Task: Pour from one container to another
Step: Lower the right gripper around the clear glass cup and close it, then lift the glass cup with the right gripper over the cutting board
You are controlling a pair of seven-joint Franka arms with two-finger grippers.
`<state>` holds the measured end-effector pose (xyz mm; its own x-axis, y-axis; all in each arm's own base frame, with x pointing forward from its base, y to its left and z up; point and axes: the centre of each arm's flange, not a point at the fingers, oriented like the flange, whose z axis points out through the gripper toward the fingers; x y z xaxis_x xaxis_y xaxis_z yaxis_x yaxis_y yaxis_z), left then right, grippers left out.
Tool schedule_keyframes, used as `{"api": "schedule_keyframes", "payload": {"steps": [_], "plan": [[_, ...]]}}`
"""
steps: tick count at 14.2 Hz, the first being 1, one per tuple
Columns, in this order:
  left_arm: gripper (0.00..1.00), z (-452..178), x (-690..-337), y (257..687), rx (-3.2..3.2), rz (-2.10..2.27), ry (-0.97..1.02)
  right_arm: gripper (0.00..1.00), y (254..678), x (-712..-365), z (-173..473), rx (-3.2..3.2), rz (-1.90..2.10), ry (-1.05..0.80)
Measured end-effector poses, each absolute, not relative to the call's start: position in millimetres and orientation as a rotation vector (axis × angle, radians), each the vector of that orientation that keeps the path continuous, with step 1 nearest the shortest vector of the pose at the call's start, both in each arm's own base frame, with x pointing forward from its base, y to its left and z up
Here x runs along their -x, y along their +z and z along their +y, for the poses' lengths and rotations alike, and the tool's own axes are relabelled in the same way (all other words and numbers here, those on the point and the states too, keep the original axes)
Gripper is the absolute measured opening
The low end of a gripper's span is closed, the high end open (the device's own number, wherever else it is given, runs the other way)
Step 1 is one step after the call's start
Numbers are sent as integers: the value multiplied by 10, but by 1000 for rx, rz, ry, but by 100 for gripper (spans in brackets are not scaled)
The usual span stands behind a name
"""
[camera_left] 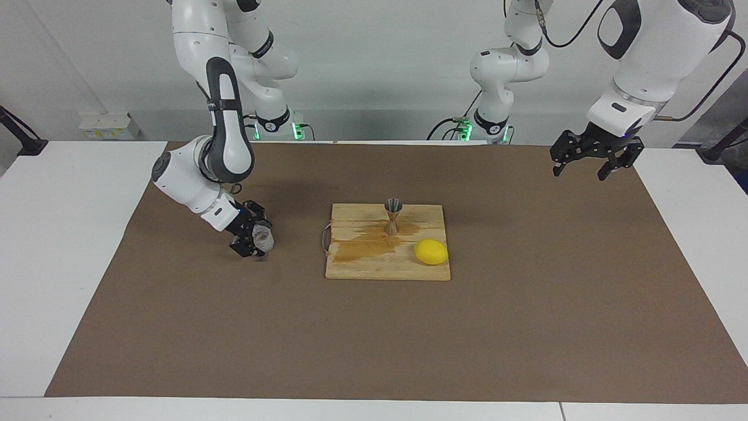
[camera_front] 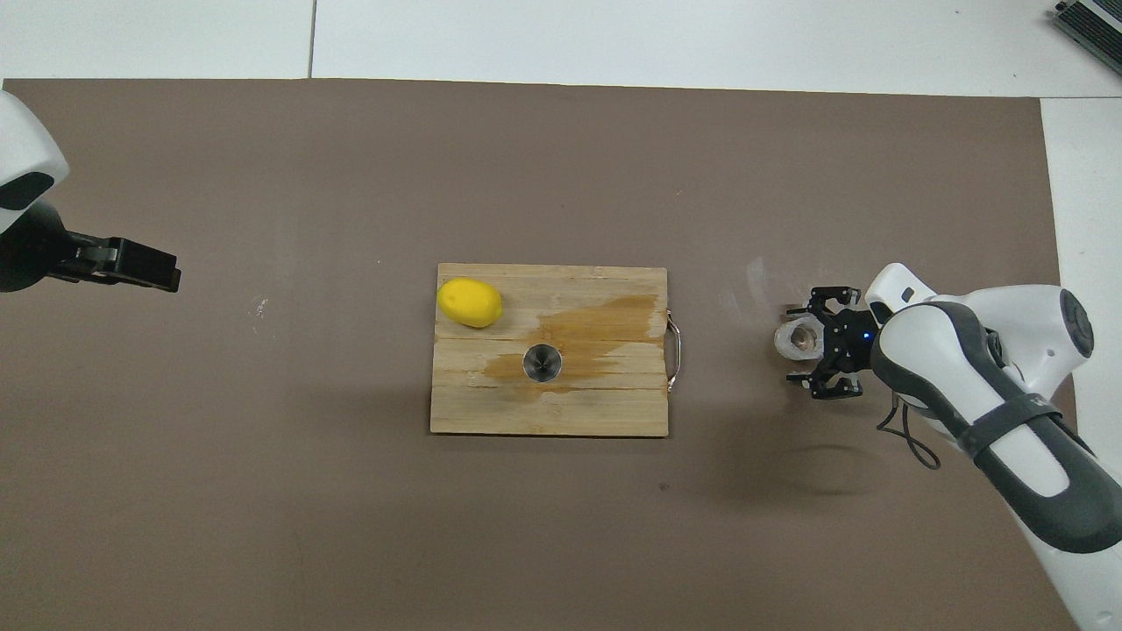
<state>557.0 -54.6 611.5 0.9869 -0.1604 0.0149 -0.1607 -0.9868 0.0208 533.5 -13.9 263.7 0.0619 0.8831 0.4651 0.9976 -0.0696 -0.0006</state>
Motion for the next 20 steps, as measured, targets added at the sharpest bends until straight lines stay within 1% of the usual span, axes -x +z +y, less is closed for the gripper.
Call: {"api": "schedule_keyframes", "payload": {"steps": [2, 3, 4, 5, 6, 7, 8, 14, 17, 20], "plan": [[100, -546, -5527, 6194, -3112, -251, 42, 96, 2637, -5335, -139, 2025, -1888, -499], [100, -546, -5498, 6248, -3113, -251, 56, 87, 2638, -5336, -140, 2025, -1888, -499], [100, -541, -5464, 6307, -3115, -249, 71, 73, 2645, -5341, -142, 2027, -1889, -502], [100, -529, -5429, 6365, -3116, -245, 84, 66, 2659, -5346, -143, 2027, -1891, -505], [100, -517, -5407, 6399, -3117, -243, 92, 65, 2658, -5345, -143, 2027, -1891, -505], [100, -506, -5397, 6416, -3118, -241, 96, 58, 2659, -5346, -143, 2027, -1891, -505], [100, -487, -5396, 6417, -3119, -236, 95, 54, 2660, -5346, -142, 2027, -1891, -505], [100, -386, -5383, 6379, -3117, -281, 59, 54, 2683, -5358, -113, 2022, -1899, -510], [100, -382, -5382, 6364, -3117, -283, 53, 54, 2774, -5382, -60, 2031, -1895, -524], [100, -382, -5381, 6359, -3117, -283, 51, 54, 2890, -5417, 127, 2035, -1896, -533]]}}
